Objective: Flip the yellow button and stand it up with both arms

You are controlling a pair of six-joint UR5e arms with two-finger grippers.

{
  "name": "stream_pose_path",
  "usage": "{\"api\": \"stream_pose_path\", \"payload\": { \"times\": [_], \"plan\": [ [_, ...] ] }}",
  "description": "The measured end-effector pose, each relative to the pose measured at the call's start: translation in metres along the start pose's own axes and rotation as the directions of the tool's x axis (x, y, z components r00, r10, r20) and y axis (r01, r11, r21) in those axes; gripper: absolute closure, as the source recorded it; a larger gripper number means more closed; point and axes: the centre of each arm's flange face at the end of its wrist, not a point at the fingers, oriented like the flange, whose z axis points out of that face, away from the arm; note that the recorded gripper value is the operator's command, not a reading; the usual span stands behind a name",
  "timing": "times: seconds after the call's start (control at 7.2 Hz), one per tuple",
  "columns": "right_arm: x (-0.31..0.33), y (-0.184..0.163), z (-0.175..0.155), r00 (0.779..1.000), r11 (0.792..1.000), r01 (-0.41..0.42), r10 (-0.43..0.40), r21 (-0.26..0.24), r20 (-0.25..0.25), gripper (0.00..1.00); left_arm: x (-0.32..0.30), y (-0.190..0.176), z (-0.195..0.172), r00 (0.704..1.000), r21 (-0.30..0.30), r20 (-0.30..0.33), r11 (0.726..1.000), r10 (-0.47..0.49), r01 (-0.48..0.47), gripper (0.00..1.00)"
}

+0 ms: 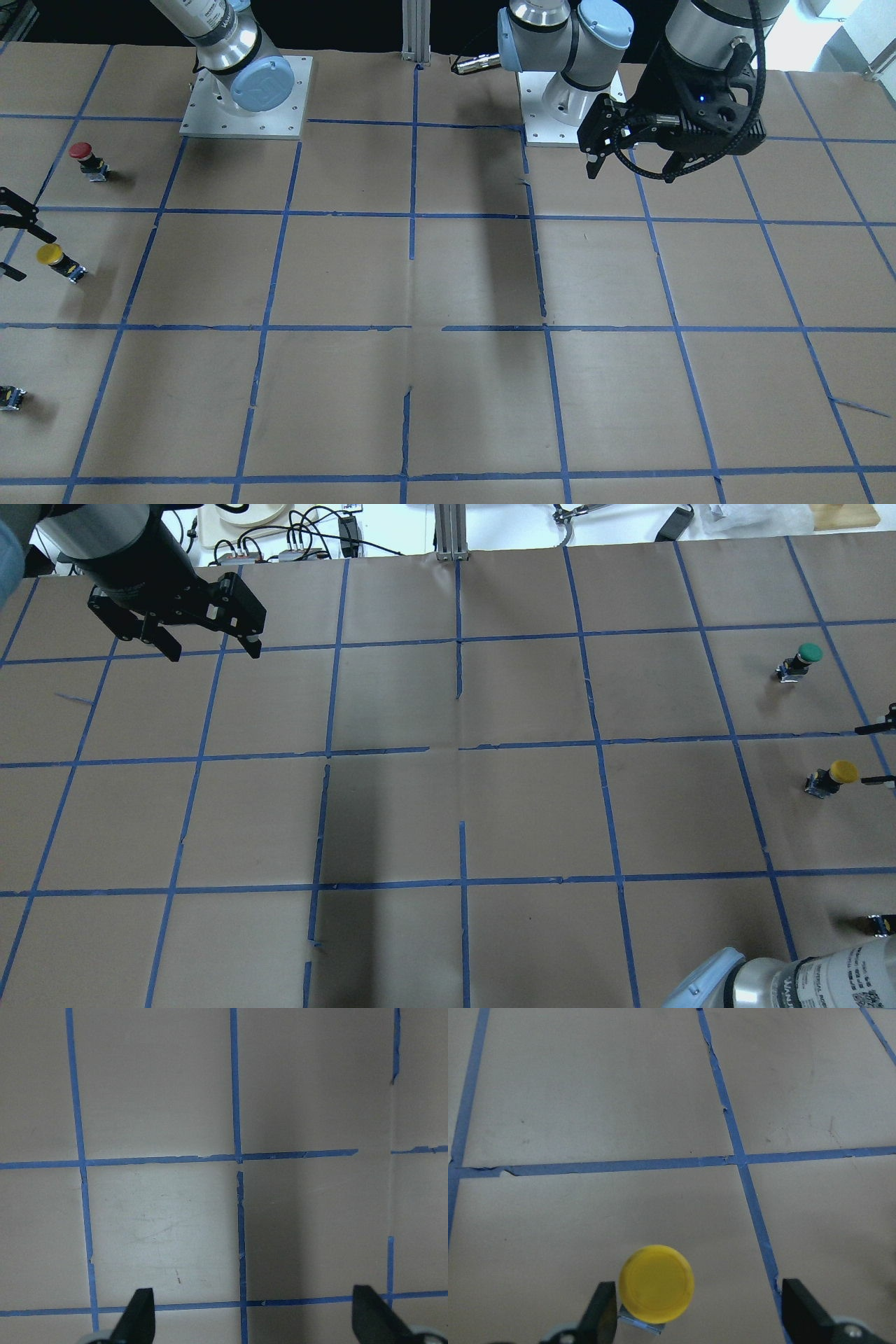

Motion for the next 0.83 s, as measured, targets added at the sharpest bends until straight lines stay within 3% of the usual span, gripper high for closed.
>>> {"api": "stream_pose_path", "payload": {
  "times": [0.28,0.42,0.56,0.69,0.83],
  "plan": [
    [-0.002,-0.028,-0.034,0.991,0.990,-0.129,0.131,-0.061,0.029,0.12,0.000,-0.001,0.001,1.000,-0.001,0.000,1.000,-0.001,0.001,0.00],
    [-0.002,-0.050,-0.052,0.975,0.970,-0.219,0.221,-0.101,0.003,0.07,-0.001,-0.001,0.000,1.000,0.000,0.000,1.000,-0.002,0.002,0.00],
    [0.000,-0.078,-0.067,0.945,0.935,-0.327,0.324,-0.135,-0.039,0.02,-0.001,0.000,0.000,1.000,0.002,0.000,1.000,-0.002,0.002,0.00],
    [0.007,-0.119,-0.074,0.897,0.882,-0.442,0.434,-0.162,-0.088,0.00,-0.001,-0.001,-0.001,1.000,0.003,0.000,1.000,-0.002,0.002,0.00],
    [0.015,-0.161,-0.071,0.834,0.814,-0.552,0.537,-0.182,-0.126,0.00,-0.001,-0.001,-0.002,1.000,0.006,0.001,1.000,-0.002,0.002,0.00]
  ]
}}
